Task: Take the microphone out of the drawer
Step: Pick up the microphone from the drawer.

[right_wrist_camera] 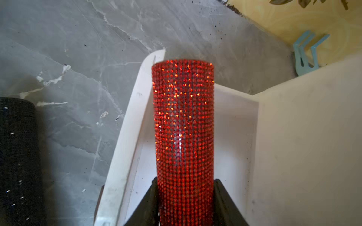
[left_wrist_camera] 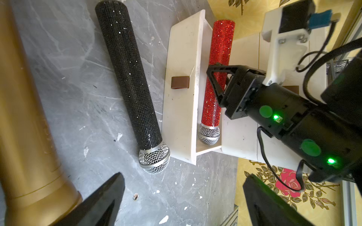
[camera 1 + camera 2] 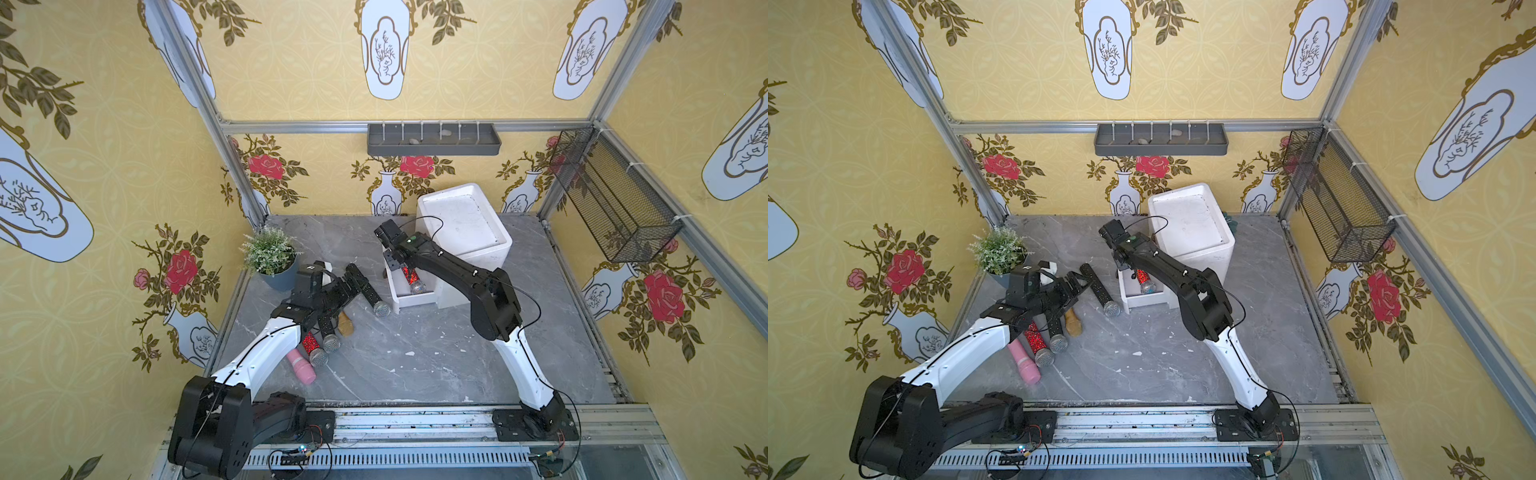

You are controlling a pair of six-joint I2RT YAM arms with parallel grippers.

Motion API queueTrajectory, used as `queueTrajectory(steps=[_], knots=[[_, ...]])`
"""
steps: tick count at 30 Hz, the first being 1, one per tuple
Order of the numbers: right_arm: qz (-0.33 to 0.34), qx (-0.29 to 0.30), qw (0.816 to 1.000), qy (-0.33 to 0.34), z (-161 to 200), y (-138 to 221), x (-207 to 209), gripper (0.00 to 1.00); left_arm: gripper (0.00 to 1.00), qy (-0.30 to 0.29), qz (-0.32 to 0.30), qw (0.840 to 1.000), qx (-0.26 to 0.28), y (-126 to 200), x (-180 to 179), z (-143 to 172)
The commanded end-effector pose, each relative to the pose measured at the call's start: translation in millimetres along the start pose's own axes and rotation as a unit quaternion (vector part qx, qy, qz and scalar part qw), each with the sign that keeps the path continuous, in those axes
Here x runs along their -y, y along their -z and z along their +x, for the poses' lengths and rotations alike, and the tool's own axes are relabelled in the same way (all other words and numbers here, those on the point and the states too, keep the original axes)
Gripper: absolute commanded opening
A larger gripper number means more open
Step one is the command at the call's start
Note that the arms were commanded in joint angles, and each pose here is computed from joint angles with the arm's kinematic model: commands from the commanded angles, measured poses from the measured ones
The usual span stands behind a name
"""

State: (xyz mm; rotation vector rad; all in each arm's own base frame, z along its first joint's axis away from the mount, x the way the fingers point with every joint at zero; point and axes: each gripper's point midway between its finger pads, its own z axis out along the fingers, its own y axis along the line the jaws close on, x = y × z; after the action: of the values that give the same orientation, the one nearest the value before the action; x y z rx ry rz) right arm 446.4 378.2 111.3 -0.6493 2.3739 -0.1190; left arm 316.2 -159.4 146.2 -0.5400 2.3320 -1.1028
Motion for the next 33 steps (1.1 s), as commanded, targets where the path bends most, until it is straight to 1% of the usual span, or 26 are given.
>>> queueTrajectory(steps=[1, 7, 15, 17, 22, 26, 30, 33], knots=[[0.008, 0.03, 1.0, 0.0, -18, 18, 5, 0.25, 1.0, -0.01, 0.0, 1.0, 0.008, 1, -1, -2], [-0.002, 0.067, 0.998, -0.002, -40, 49, -1, 0.24, 1.0, -0.014, -0.011, 1.0, 0.018, 4, -4, -4], [-0.044, 0.109, 0.993, -0.004, -61, 89, -29, 0.23, 1.0, -0.028, -0.038, 0.998, 0.049, 19, -11, -12], [-0.067, 0.113, 0.991, -0.009, -64, 97, -39, 0.23, 1.0, -0.029, -0.052, 0.996, 0.063, 27, -17, -17], [-0.133, 0.105, 0.985, -0.025, -59, 107, -71, 0.23, 1.0, -0.027, -0.079, 0.991, 0.108, 53, -33, -29], [-0.191, 0.097, 0.976, -0.027, -49, 111, -111, 0.23, 1.0, -0.016, -0.097, 0.985, 0.14, 76, -47, -40], [-0.232, 0.071, 0.97, -0.025, -29, 103, -152, 0.23, 1.0, -0.014, -0.107, 0.981, 0.161, 93, -54, -46], [-0.245, 0.051, 0.968, -0.021, -11, 94, -178, 0.23, 1.0, -0.013, -0.11, 0.98, 0.165, 97, -56, -46]])
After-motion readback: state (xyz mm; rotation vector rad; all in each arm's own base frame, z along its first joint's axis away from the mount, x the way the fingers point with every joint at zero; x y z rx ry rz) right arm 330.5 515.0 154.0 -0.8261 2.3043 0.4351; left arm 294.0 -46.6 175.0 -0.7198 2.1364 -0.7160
